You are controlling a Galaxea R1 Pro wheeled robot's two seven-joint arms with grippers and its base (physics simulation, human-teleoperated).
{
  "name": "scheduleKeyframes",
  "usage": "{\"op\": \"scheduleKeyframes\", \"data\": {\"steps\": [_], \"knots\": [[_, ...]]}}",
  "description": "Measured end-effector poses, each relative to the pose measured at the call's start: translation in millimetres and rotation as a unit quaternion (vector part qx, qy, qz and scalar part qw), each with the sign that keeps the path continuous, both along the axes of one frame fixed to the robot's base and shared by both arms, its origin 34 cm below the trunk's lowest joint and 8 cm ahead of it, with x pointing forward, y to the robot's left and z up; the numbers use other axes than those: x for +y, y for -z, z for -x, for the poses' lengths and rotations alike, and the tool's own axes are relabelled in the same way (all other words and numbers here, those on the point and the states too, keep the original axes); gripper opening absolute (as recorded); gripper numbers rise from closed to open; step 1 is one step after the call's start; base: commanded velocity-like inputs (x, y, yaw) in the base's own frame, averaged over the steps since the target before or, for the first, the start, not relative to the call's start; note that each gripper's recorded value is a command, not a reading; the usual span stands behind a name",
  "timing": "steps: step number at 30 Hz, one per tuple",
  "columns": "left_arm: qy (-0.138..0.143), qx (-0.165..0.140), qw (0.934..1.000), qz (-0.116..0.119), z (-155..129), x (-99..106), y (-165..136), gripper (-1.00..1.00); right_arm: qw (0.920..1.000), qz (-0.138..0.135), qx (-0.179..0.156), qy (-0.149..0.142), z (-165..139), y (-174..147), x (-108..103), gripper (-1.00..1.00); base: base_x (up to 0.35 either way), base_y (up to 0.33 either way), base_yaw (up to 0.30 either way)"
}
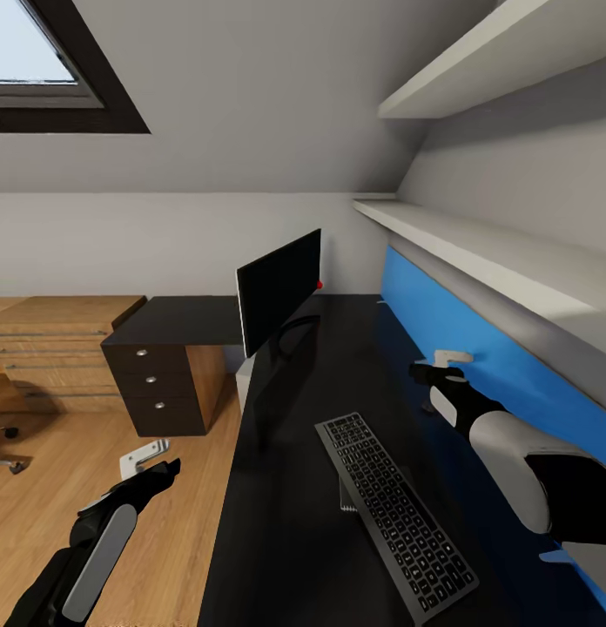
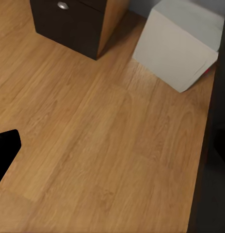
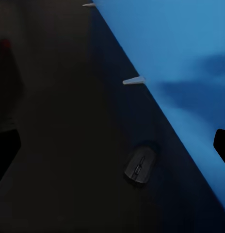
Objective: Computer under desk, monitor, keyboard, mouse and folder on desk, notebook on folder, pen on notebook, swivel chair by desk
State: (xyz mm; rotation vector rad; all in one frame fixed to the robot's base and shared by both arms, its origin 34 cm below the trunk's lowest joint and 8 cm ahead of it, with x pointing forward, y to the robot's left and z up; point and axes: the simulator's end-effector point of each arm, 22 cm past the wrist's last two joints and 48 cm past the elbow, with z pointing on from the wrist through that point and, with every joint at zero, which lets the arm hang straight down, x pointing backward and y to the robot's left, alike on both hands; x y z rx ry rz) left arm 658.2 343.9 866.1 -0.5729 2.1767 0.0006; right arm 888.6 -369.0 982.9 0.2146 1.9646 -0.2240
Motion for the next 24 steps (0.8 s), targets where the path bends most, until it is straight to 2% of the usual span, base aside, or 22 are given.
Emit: {"op": "scheduleKeyframes", "data": {"steps": [24], "knots": [[-0.003, 0.027, 0.9996, 0.0, 5, 2, 27, 1.0, 0.9995, 0.001, 0.033, 0.0, 10, 50, 0, 1.0, 0.0, 0.0, 0.0]]}}
